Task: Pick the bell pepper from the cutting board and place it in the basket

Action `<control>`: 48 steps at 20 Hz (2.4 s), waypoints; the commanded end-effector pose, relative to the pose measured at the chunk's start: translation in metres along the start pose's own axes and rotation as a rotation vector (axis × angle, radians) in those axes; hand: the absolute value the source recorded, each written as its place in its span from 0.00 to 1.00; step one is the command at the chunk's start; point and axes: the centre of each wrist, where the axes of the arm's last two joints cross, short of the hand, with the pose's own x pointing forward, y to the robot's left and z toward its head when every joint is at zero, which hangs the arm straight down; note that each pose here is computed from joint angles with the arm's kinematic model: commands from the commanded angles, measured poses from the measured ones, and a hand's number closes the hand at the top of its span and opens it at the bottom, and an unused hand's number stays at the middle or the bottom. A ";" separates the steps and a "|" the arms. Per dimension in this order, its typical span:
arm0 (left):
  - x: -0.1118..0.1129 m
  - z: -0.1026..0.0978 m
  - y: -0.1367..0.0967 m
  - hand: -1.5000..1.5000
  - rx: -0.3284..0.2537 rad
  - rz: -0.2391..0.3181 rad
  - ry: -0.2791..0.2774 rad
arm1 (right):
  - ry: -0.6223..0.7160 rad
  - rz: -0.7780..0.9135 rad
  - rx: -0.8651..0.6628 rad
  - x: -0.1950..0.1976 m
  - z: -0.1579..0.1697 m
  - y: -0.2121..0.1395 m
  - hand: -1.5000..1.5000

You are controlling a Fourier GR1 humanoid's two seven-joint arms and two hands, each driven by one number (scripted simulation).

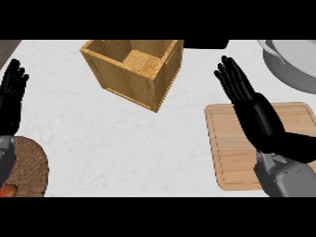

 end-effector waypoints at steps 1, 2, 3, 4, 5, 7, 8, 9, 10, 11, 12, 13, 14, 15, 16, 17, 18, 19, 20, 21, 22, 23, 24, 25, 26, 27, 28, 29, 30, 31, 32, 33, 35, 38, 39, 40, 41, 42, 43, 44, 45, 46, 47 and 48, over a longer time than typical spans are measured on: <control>-0.005 0.002 0.006 0.50 -0.009 -0.026 -0.038 | 0.028 0.043 0.023 0.000 0.004 -0.005 1.00; 0.017 0.006 0.014 0.50 -0.065 -0.059 -0.082 | 0.075 0.112 -0.007 -0.001 -0.004 -0.023 1.00; 0.016 0.006 -0.001 0.50 -0.090 -0.082 -0.110 | 0.118 0.137 -0.024 -0.005 0.005 -0.034 1.00; 0.009 0.011 -0.004 0.50 -0.144 -0.099 -0.138 | 0.155 0.210 -0.049 -0.015 0.007 -0.033 1.00; 0.033 0.006 -0.003 0.50 -0.207 -0.125 -0.162 | 0.208 0.257 -0.053 -0.012 0.009 -0.040 1.00; 0.009 0.011 -0.007 0.50 -0.148 -0.087 -0.076 | -0.213 -0.036 -0.484 0.022 -0.008 -0.040 1.00; 0.020 0.017 -0.023 0.50 -0.293 -0.112 -0.145 | 0.205 -0.075 -0.163 -0.045 0.000 0.013 1.00; 0.021 0.018 -0.022 0.50 -0.304 -0.109 -0.154 | 0.149 -0.092 -0.262 -0.055 0.005 0.031 1.00; 0.025 0.010 -0.030 0.50 -0.295 -0.109 -0.139 | 0.146 0.087 -0.240 -0.056 0.009 0.055 1.00; 0.031 0.010 -0.020 0.50 -0.299 -0.111 -0.139 | 0.103 0.156 -0.268 -0.056 0.004 0.074 0.00; 0.026 0.027 -0.027 0.50 -0.303 -0.103 -0.136 | 0.123 0.199 -0.297 -0.051 0.005 0.069 0.00; 0.019 0.018 -0.032 0.50 -0.299 -0.113 -0.133 | 0.114 0.292 -0.302 -0.068 0.012 0.079 0.00; 0.035 0.010 -0.023 0.50 -0.286 -0.131 -0.136 | 0.100 0.361 -0.340 -0.059 -0.002 0.067 0.00; 0.038 0.014 -0.023 0.50 -0.295 -0.122 -0.136 | 0.106 0.429 -0.364 -0.051 -0.007 0.068 0.00; 0.020 0.026 -0.031 0.50 -0.297 -0.110 -0.128 | 0.100 0.538 -0.410 -0.043 -0.019 0.042 0.00; 0.027 0.021 -0.028 0.50 -0.289 -0.121 -0.128 | 0.143 0.639 -0.393 -0.048 -0.008 0.035 0.00; 0.026 0.020 -0.023 0.50 -0.285 -0.120 -0.118 | 0.178 0.739 -0.417 -0.042 -0.019 0.011 0.00; 0.027 0.017 -0.021 0.50 -0.273 -0.134 -0.122 | 0.222 0.819 -0.409 -0.044 -0.017 0.007 0.00; 0.020 0.024 -0.026 0.50 -0.287 -0.131 -0.103 | 0.290 0.903 -0.417 -0.038 -0.017 -0.017 0.00; 0.017 0.023 -0.020 0.50 -0.276 -0.129 -0.105 | 0.320 0.953 -0.417 -0.026 -0.027 -0.021 0.00; 0.018 0.023 -0.019 0.50 -0.282 -0.127 -0.085 | 0.385 1.052 -0.380 -0.027 -0.025 -0.031 0.00; 0.025 0.021 -0.022 0.50 -0.271 -0.137 -0.116 | 0.445 1.127 -0.333 -0.023 -0.028 -0.036 0.00; 0.017 0.024 -0.023 0.50 -0.279 -0.129 -0.090 | 0.498 1.171 -0.289 -0.016 -0.035 -0.033 0.00; 0.019 0.024 -0.019 0.50 -0.276 -0.143 -0.105 | 0.567 1.239 -0.220 -0.017 -0.033 -0.033 0.00; 0.020 0.019 -0.015 0.50 -0.273 -0.139 -0.103 | 0.631 1.291 -0.160 -0.011 -0.035 -0.039 0.00; 0.018 0.026 -0.026 0.50 -0.295 -0.129 -0.103 | 0.694 1.334 -0.085 -0.011 -0.036 -0.035 0.00; 0.020 0.024 -0.023 0.50 -0.280 -0.132 -0.094 | 0.735 1.351 -0.039 -0.002 -0.042 -0.029 0.00; 0.022 0.024 -0.026 0.50 -0.284 -0.130 -0.110 | 0.801 1.364 0.017 0.003 -0.044 -0.030 0.00; 0.024 0.022 -0.025 0.50 -0.285 -0.130 -0.110 | 0.832 1.372 0.084 0.010 -0.048 -0.022 0.00; 0.020 0.025 -0.024 0.50 -0.290 -0.127 -0.100 | 0.887 1.390 0.130 0.017 -0.051 -0.025 0.00; 0.021 0.026 -0.026 0.50 -0.305 -0.128 -0.126 | 0.932 1.386 0.149 0.027 -0.061 -0.021 0.00; 0.023 0.026 -0.026 0.50 -0.288 -0.133 -0.110 | 0.982 1.387 0.171 0.039 -0.067 -0.029 0.00; 0.026 0.027 -0.027 0.50 -0.293 -0.122 -0.113 | 1.025 1.402 0.214 0.066 -0.079 -0.023 0.00; 0.023 0.027 -0.020 0.50 -0.285 -0.122 -0.109 | 1.108 1.395 0.260 0.087 -0.081 -0.030 0.00; 0.020 0.022 -0.021 0.50 -0.269 -0.134 -0.115 | 1.104 1.390 0.276 0.092 -0.083 -0.021 0.00; 0.032 0.023 -0.020 0.50 -0.287 -0.132 -0.130 | 1.159 1.372 0.248 0.088 -0.091 -0.036 0.00; 0.025 0.027 -0.032 0.50 -0.291 -0.114 -0.127 | 1.159 1.378 0.256 0.100 -0.093 -0.040 0.00; 0.027 0.020 -0.030 0.50 -0.274 -0.132 -0.126 | 1.172 1.375 0.258 0.086 -0.086 -0.022 0.00; 0.029 0.025 -0.016 0.50 -0.289 -0.135 -0.119 | 1.194 1.371 0.255 0.097 -0.084 -0.050 0.00; 0.009 0.035 -0.027 0.50 -0.285 -0.119 -0.115 | 1.199 1.357 0.261 0.098 -0.083 -0.049 0.00; 0.030 0.029 -0.027 0.50 -0.282 -0.130 -0.134 | 1.212 1.360 0.278 0.084 -0.077 -0.047 0.00; 0.040 0.029 -0.017 0.50 -0.286 -0.121 -0.131 | 1.219 1.354 0.275 0.098 -0.072 -0.058 0.00; 0.024 0.042 -0.015 0.50 -0.290 -0.128 -0.114 | 1.221 1.346 0.282 0.080 -0.062 -0.044 0.00; 0.029 0.026 -0.016 0.50 -0.285 -0.110 -0.128 | 1.209 1.363 0.269 0.095 -0.066 -0.047 0.00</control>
